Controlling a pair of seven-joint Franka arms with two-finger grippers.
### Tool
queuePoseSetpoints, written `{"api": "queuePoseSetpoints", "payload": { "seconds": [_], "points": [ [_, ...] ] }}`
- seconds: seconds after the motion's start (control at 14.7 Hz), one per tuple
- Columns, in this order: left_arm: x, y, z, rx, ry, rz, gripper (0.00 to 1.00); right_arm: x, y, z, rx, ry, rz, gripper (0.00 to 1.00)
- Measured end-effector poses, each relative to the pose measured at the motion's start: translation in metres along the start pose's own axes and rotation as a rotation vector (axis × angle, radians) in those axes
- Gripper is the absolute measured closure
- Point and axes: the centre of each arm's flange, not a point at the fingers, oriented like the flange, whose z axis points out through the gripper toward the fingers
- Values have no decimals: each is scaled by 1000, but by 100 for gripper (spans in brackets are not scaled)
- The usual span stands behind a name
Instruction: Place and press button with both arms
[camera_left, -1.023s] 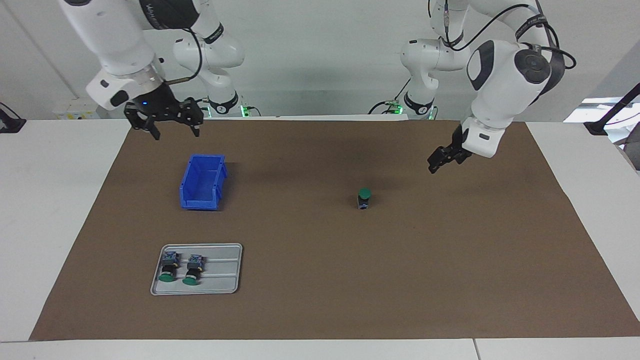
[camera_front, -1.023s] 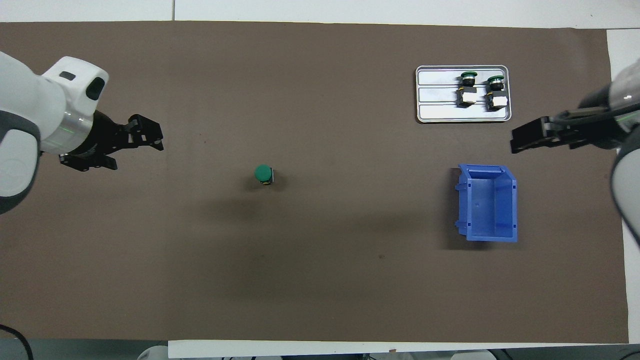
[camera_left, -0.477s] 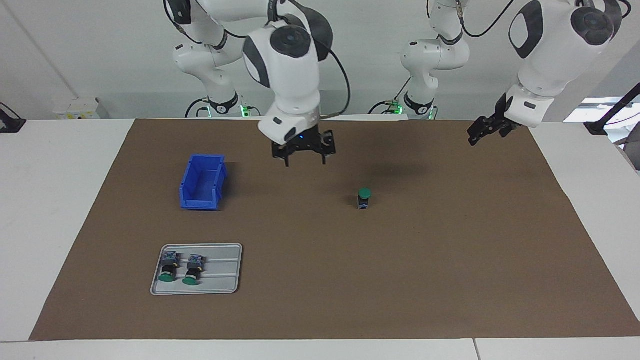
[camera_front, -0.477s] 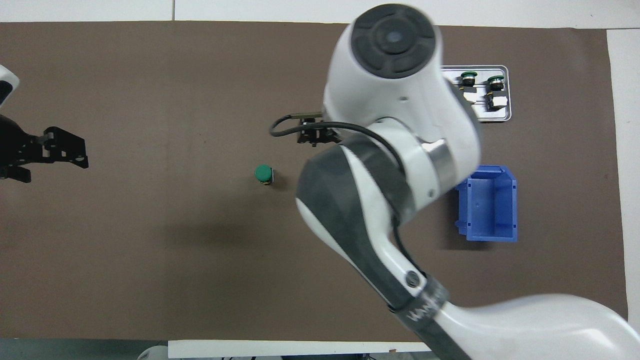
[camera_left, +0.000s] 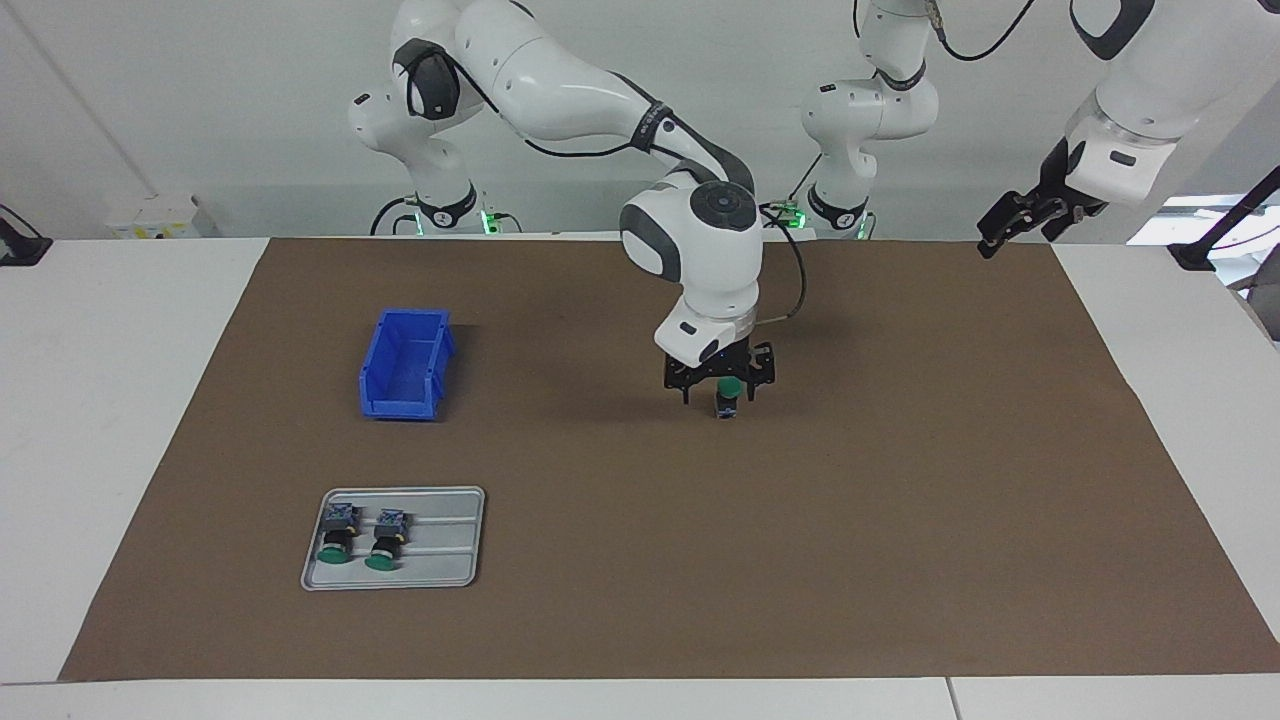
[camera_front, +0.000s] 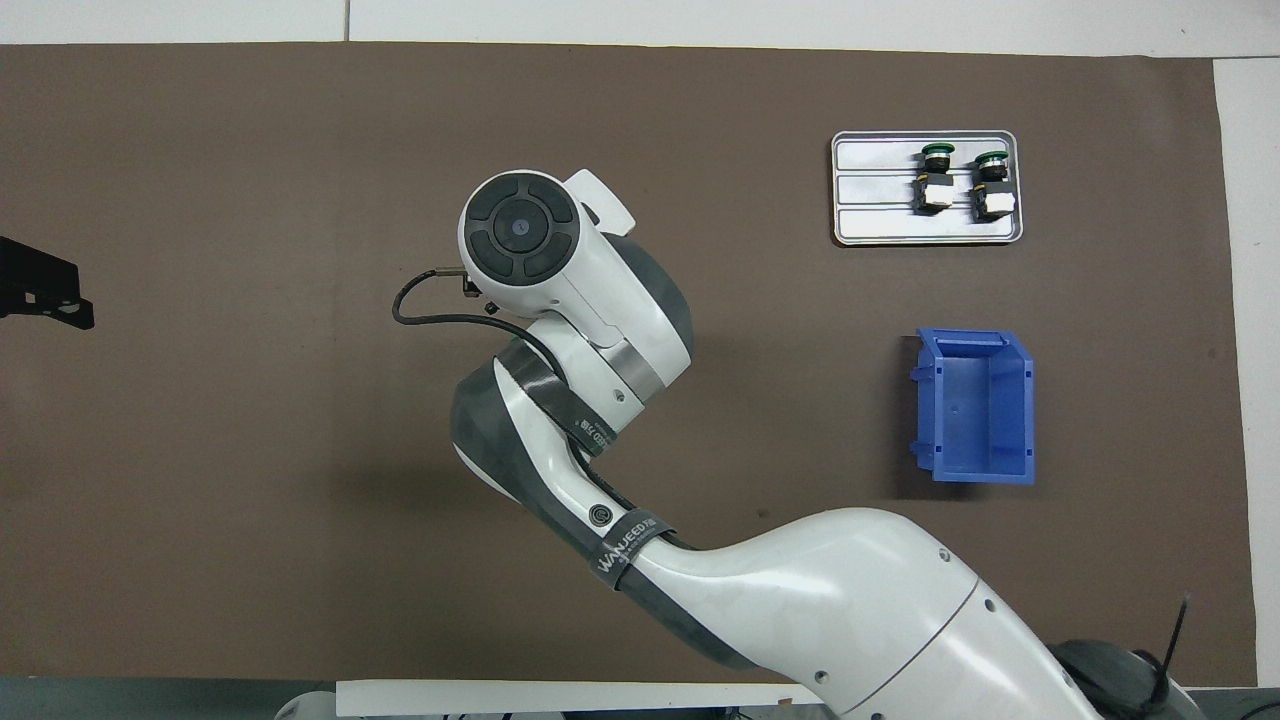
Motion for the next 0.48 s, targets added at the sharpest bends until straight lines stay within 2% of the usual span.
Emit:
{"api": "queuePoseSetpoints", "payload": {
  "seconds": [0.27, 0.48],
  "points": [
    [11, -24, 3, -7, -6, -40, 0, -29, -28, 26, -46, 39, -80, 0],
    [12, -29, 3, -8, -5, -50, 0, -36, -29, 53, -55, 54, -104, 0]
  ]
}}
